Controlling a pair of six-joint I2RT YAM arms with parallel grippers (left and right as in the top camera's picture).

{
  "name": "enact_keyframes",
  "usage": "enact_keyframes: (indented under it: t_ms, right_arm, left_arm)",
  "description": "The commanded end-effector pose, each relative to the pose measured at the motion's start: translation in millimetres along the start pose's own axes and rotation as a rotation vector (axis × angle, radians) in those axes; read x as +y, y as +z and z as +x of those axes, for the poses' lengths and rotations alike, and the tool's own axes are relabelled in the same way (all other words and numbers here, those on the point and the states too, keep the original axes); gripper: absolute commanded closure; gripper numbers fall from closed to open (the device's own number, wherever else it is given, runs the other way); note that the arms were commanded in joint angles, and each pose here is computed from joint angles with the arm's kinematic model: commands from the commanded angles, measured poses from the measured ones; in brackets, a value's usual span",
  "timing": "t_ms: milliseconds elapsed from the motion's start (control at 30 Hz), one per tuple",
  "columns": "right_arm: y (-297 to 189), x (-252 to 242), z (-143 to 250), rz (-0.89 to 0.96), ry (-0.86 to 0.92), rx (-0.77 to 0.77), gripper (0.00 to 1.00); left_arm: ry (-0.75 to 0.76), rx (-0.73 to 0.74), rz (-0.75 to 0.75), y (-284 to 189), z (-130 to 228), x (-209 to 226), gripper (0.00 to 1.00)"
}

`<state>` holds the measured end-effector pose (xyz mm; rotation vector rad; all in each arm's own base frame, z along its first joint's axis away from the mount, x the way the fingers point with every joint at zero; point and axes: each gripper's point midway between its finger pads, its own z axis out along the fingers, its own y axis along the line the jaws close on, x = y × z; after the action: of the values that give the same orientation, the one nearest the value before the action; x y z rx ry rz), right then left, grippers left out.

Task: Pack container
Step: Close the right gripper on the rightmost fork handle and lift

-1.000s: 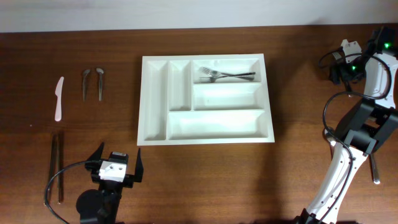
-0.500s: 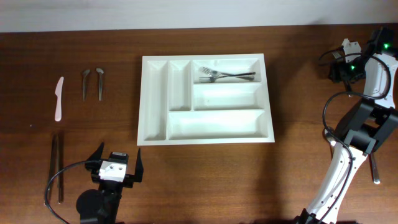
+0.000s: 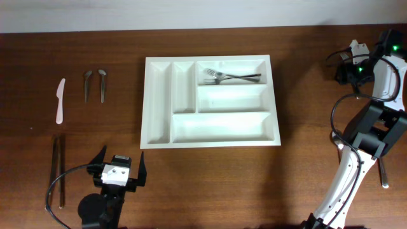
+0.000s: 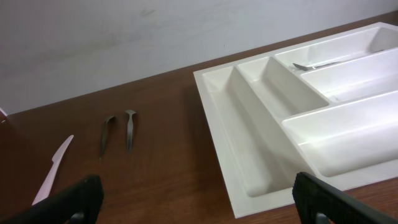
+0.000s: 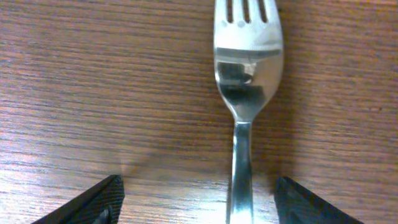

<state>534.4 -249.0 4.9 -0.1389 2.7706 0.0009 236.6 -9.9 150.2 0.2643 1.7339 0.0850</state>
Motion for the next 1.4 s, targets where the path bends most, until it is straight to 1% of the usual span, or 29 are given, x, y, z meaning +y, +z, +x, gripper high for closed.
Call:
enact_keyframes:
  t_ms: [0,67,133,233,300,433,600,767,900,1133,1267,1367]
  right_arm:
    - [11,-16,23,0.002,0.041,0.040,0.30]
    - [10,-18,27,-0.008,0.050,0.041,0.37]
    - [9,-17,28,-0.020,0.049,0.042,0.42]
    - [9,-16,28,-0.021,0.048,0.042,0.43]
    - [10,-15,26,-0.020,0.045,0.038,0.46]
    - [10,-14,23,-0.017,0.035,0.031,0.63]
    - [11,-14,22,-0.015,0.032,0.027,0.74]
    - [11,-13,21,-0.019,0.032,0.024,0.79]
    - [11,-13,21,-0.019,0.032,0.024,0.86]
    - [12,-5,16,-0.023,0.016,0.025,0.88]
    - [11,-1,10,-0.011,0.001,0.023,0.94]
    - [4,2,2,-0.006,-0.011,0.013,0.96]
  left_arm:
    - [-0.002,0.004,-0.001,0,2,-1,0.01]
    - [-0.002,0.004,-0.001,0,2,-1,0.01]
    - [-0.002,0.004,-0.001,0,2,-1,0.01]
    - [-0.002,0.004,-0.001,0,2,-1,0.01]
    - [-0.002,0.004,-0.001,0,2,-1,0.01]
    - [-0.002,0.004,-0.001,0,2,-1,0.01]
    - [-0.002,0.004,-0.001,0,2,-1,0.01]
    - [-0.002,0.004,-0.001,0,2,-1,0.01]
    - [-0.002,0.004,-0.001,0,2,-1,0.01]
    - [-0.002,0.004,-0.001,0,2,-1,0.01]
    - [-0.002,0.004,-0.001,0,2,-1,0.01]
    - [-0.002,0.004,-0.001,0,2,-1,0.01]
